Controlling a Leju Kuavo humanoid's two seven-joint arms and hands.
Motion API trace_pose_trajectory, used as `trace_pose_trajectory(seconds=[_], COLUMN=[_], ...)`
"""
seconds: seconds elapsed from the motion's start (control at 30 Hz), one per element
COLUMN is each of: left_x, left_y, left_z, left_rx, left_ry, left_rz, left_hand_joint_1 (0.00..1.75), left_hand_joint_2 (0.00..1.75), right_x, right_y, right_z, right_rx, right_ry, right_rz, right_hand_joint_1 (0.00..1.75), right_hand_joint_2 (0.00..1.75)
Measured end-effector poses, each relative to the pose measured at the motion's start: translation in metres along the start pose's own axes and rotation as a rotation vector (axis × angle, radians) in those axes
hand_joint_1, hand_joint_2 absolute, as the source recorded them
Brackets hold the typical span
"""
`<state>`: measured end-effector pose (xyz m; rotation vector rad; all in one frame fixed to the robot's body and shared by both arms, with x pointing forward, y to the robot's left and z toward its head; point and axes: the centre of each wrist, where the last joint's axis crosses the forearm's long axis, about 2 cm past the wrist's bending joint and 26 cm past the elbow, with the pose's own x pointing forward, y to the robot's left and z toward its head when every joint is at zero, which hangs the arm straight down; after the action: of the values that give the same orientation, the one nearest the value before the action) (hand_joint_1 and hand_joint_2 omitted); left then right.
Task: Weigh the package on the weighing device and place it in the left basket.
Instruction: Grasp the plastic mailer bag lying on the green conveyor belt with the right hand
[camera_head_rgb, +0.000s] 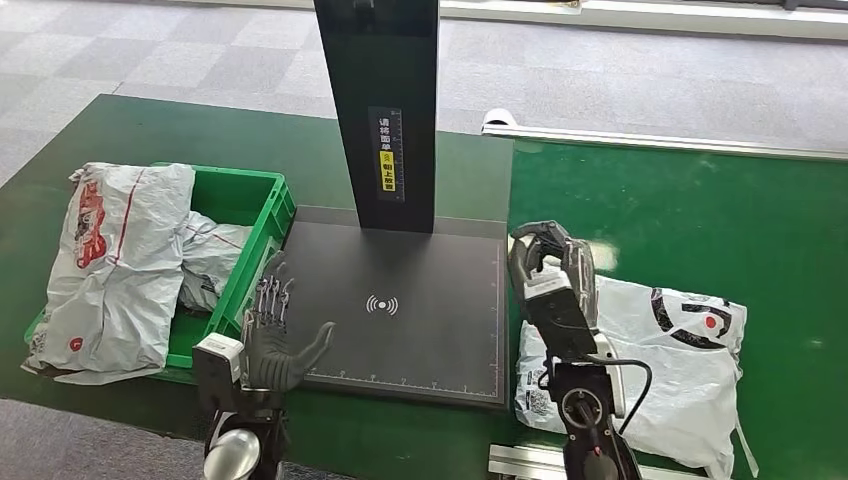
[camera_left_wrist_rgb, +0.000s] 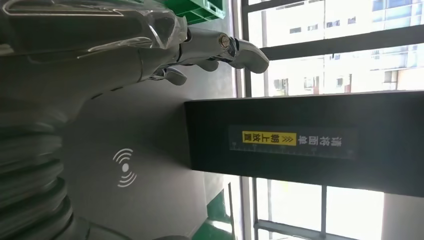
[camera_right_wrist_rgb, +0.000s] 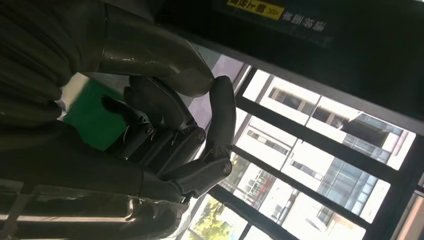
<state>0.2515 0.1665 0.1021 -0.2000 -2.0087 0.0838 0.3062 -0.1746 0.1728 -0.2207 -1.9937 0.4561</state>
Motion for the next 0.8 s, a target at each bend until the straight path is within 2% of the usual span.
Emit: trace_pose_trajectory(seconds=[0.03,0.07,0.17,0.3,0.47,0.63,0.8], left_x=[0.000,0.001,0.002,0.003,0.004,0.002,0.002], left_y=[0.001,0.002,0.005,0.010,0.011,0.015,0.014], left_z=[-0.001,-0.002,-0.003,0.000,0.001,0.007,0.008], left_rx=[0.007,0.015,0.038,0.058,0.060,0.057,0.042], left_ry=[-0.003,-0.003,0.002,0.018,0.024,0.051,0.061], left_rz=[-0.003,-0.006,-0.015,-0.022,-0.022,-0.022,-0.019], left_hand_joint_1=[0.00,0.00,0.00,0.00,0.00,0.00,0.00], left_hand_joint_2=[1.75,1.75,1.75,1.75,1.75,1.75,1.75], right_x=[0.003,0.005,0.003,-0.012,-0.021,-0.075,-0.099], right_y=[0.004,0.008,0.011,0.003,-0.003,-0.047,-0.062], right_z=[-0.003,-0.006,-0.009,-0.007,-0.005,0.034,0.065], right_rx=[0.013,0.021,0.005,-0.066,-0.089,-0.183,-0.204], right_ry=[0.012,0.036,0.135,0.246,0.296,0.583,0.771], right_rz=[0.015,0.041,0.144,0.276,0.322,0.463,0.461], right_hand_joint_1=[0.08,0.00,0.00,0.00,0.00,0.00,0.00], right_hand_joint_2=[1.75,1.75,1.75,1.75,1.75,1.75,1.75])
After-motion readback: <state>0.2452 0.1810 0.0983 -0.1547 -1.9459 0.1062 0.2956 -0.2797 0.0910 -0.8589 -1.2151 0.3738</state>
